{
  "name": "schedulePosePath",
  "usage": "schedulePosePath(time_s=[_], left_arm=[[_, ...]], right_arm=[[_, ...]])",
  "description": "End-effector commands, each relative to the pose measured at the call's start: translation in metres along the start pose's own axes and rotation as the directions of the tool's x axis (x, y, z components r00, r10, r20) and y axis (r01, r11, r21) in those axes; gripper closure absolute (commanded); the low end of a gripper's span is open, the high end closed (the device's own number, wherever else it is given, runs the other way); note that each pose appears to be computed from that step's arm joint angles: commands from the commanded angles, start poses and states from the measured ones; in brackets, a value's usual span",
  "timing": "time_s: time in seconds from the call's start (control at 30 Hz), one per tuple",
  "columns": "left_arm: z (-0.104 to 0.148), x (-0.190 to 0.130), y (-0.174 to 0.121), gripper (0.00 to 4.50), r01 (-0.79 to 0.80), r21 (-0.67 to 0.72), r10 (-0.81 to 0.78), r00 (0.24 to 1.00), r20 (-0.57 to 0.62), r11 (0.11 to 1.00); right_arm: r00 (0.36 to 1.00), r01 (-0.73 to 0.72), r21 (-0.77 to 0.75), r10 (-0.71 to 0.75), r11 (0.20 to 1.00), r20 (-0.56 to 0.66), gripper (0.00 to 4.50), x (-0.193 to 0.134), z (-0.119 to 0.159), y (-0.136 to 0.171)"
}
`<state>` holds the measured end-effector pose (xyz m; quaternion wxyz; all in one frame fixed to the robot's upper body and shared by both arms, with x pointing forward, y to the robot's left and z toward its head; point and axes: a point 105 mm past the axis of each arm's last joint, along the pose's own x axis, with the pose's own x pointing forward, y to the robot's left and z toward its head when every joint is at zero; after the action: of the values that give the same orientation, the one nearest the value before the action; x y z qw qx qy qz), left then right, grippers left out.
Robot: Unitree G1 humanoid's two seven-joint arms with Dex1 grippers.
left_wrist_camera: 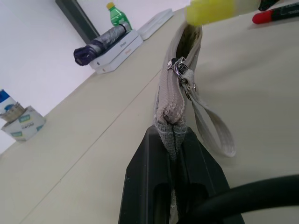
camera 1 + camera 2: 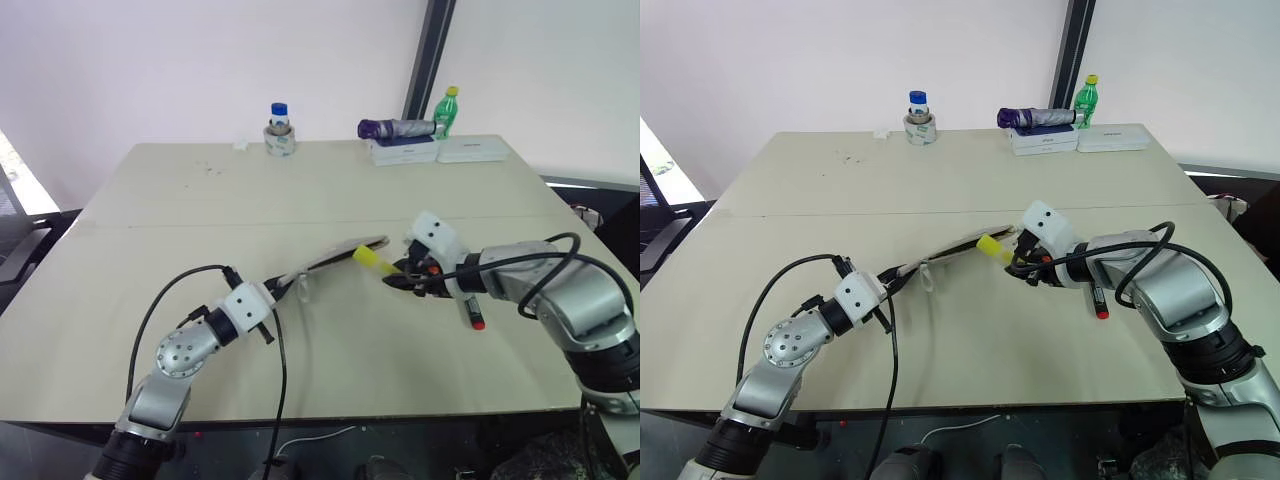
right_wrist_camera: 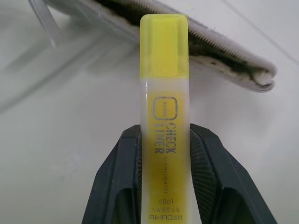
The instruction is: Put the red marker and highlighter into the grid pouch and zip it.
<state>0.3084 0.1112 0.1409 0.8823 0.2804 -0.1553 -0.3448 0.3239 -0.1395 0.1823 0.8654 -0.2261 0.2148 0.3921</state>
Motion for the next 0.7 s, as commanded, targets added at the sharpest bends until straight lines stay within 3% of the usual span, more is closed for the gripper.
schedulePosePath(time_s=[0.03, 0.17, 0.47, 0.7], left_arm=[[0.012, 0.001, 0.002, 4.5, -0.006, 0.035, 0.004, 0.999, 0.046, 0.999], [0.013, 0.001, 0.001, 4.5, 0.0, 0.047, -0.002, 0.999, 0.047, 0.999], [0.018, 0.002, -0.013, 4.5, 0.157, 0.303, -0.184, 0.981, 0.062, 0.94], [0.02, 0.0, -0.031, 4.5, 0.284, 0.402, -0.343, 0.936, 0.082, 0.87]], right_arm=[[0.999, 0.023, -0.023, -0.022, 0.999, 0.028, 3.65, -0.004, 0.011, -0.004], [1.0, 0.023, -0.02, -0.023, 1.0, 0.018, 3.65, -0.004, 0.009, -0.004], [0.998, -0.013, -0.079, 0.009, 0.997, -0.061, 3.65, 0.005, -0.004, 0.001], [0.991, -0.091, -0.172, 0.072, 0.981, -0.115, 3.65, 0.016, -0.011, 0.013]])
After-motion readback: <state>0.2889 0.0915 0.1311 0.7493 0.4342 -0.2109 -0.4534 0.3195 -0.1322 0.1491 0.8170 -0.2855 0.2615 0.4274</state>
